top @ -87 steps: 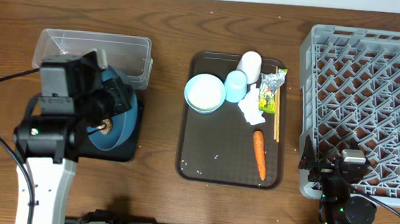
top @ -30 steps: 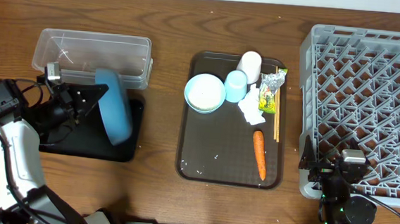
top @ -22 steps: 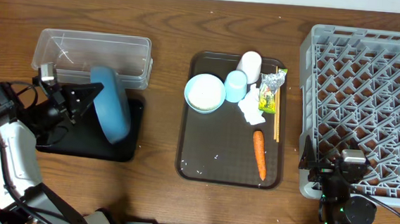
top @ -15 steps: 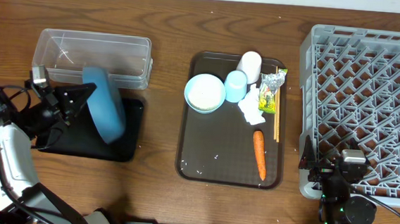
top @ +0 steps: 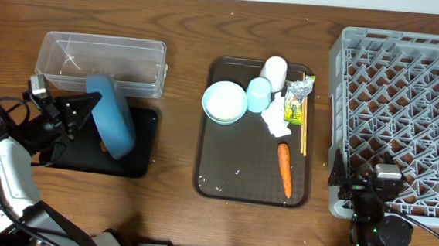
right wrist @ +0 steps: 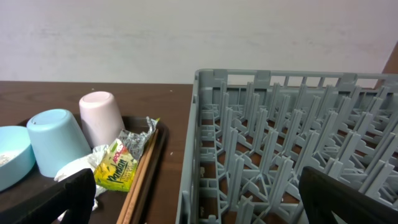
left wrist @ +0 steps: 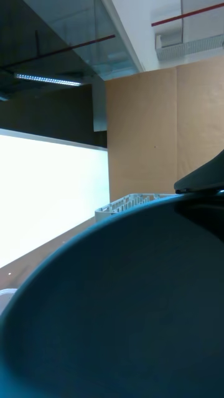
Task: Sort waste into correct bins and load items into the dishwasher rack
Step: 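Tilt the blue plate to dump the food scrap onto the black tray, then carry the blue plate back and set it on the brown tray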
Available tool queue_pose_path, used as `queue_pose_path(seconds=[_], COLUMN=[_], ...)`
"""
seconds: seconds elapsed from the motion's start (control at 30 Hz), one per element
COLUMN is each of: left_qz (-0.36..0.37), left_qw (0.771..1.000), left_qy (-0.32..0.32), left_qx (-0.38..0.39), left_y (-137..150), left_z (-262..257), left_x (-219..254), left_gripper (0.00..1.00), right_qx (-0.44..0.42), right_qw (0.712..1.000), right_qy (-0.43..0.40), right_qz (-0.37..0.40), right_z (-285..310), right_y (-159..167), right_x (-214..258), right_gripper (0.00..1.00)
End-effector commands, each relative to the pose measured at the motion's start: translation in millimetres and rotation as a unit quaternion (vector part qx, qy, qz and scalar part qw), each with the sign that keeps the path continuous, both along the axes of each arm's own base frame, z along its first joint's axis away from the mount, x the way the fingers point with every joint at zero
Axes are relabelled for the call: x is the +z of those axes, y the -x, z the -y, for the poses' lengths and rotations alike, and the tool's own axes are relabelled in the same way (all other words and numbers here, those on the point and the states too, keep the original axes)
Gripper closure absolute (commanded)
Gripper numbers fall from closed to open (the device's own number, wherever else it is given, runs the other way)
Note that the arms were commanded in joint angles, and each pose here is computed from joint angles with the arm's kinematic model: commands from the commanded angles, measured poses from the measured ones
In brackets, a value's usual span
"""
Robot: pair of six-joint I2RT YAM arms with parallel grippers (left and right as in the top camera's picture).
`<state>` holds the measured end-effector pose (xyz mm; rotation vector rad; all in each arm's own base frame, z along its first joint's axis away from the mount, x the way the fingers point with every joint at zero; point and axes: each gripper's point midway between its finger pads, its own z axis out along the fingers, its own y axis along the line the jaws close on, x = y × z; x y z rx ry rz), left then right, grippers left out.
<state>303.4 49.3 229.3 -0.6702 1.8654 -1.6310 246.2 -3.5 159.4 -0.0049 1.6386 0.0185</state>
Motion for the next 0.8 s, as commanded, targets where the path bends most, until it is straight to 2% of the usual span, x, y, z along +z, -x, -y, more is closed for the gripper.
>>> queue_pose_path(seconds=[0.0, 0.17, 0.3, 0.5, 0.77], left_qz=[0.029, 0.071, 0.043, 0.084, 0.038], left_qw=[1.0, 0.996, 0.993, 0.981, 0.955], left_qy=[0.004, -0.048, -0.107, -0.171, -0.27], left_qx=[-0.008, -0.023, 0.004, -0.028, -0.112], left_y=[4.7, 17.9, 28.6, 56.0, 93.1], left_z=[5.8, 28.5, 41.3, 92.6, 158.9], left_x=[15.9, 44.6, 53.8, 79.1, 47.6], left_gripper=[0.94, 0.94, 0.94, 0.94, 0.94], right_qx=[-0.007, -0.007, -0.007, -0.007, -0.007], right_qw=[1.0, 1.0, 1.0, 1.0, 1.0], right_qy=[0.008, 0.008, 0.008, 0.008, 0.008], right_qz=[0.0, 0.0, 0.0, 0.0, 0.0], right_z=[3.7, 3.7, 3.7, 3.8, 3.7], right_y=[0.2, 0.2, 0.2, 0.2, 0.2], right_x=[-1.0, -1.0, -1.0, -1.0, -1.0], right_gripper=[0.01, 0.01, 0.01, 0.01, 0.01])
